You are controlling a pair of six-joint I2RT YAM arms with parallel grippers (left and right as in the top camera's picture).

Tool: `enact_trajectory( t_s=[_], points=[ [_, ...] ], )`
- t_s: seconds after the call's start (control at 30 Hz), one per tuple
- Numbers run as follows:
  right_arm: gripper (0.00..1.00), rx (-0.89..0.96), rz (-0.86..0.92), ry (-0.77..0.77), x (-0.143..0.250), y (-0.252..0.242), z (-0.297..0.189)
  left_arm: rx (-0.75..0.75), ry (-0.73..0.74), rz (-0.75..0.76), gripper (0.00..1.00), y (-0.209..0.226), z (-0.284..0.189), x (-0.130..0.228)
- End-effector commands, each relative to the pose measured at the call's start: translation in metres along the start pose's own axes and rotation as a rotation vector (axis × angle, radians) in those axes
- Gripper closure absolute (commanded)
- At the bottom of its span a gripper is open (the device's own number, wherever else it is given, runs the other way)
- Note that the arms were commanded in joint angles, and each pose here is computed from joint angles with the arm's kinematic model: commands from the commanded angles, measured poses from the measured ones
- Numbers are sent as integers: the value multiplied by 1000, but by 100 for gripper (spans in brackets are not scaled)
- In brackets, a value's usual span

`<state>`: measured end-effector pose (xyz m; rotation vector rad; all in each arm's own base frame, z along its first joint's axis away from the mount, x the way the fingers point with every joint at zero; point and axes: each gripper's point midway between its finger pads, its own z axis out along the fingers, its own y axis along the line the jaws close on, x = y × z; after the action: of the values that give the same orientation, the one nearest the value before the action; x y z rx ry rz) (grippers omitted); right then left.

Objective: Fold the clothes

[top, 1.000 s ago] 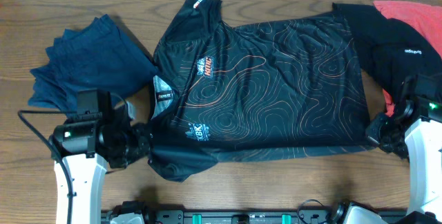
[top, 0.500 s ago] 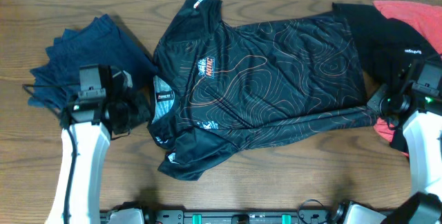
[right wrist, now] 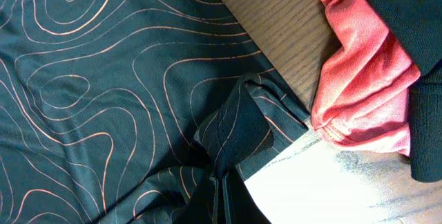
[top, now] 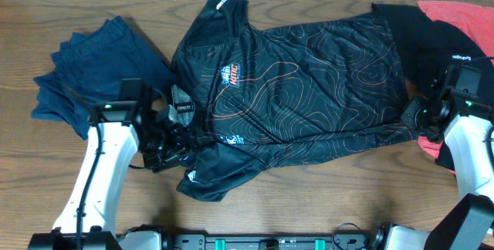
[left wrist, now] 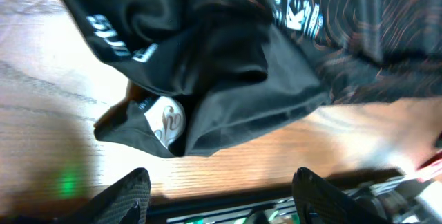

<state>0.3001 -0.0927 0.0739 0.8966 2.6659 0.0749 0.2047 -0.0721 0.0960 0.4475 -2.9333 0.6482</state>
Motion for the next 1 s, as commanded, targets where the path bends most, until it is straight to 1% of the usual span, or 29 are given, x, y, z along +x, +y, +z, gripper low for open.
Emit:
enact_trajectory(
  t_s=[0.0, 0.07, 0.33, 0.5, 0.73, 0.77, 0.83, 0.97],
  points=[
    [99, -2, -21, 15, 4, 2, 1, -94, 13, 79, 31, 9, 7, 6],
    [99, -1, -25, 19, 5, 2, 1, -141, 11, 85, 29, 14, 12, 7],
    [99, 3, -38, 28, 8, 1, 1, -149, 27, 101, 28, 25, 38, 15],
    [99, 3, -38, 30, 8, 1, 1, -103, 26, 107, 28, 25, 53, 17],
    [99, 4, -38, 33, 9, 1, 1, -85, 3, 118, 28, 29, 67, 15],
    [99, 4, -38, 33, 9, 1, 1, -75, -2, 122, 29, 28, 68, 13],
    [99, 4, -38, 33, 9, 1, 1, -52, -9, 129, 35, 24, 70, 12],
    [99, 5, -38, 36, 9, 0, 0, -49, -12, 163, 50, 19, 73, 12]
  ],
)
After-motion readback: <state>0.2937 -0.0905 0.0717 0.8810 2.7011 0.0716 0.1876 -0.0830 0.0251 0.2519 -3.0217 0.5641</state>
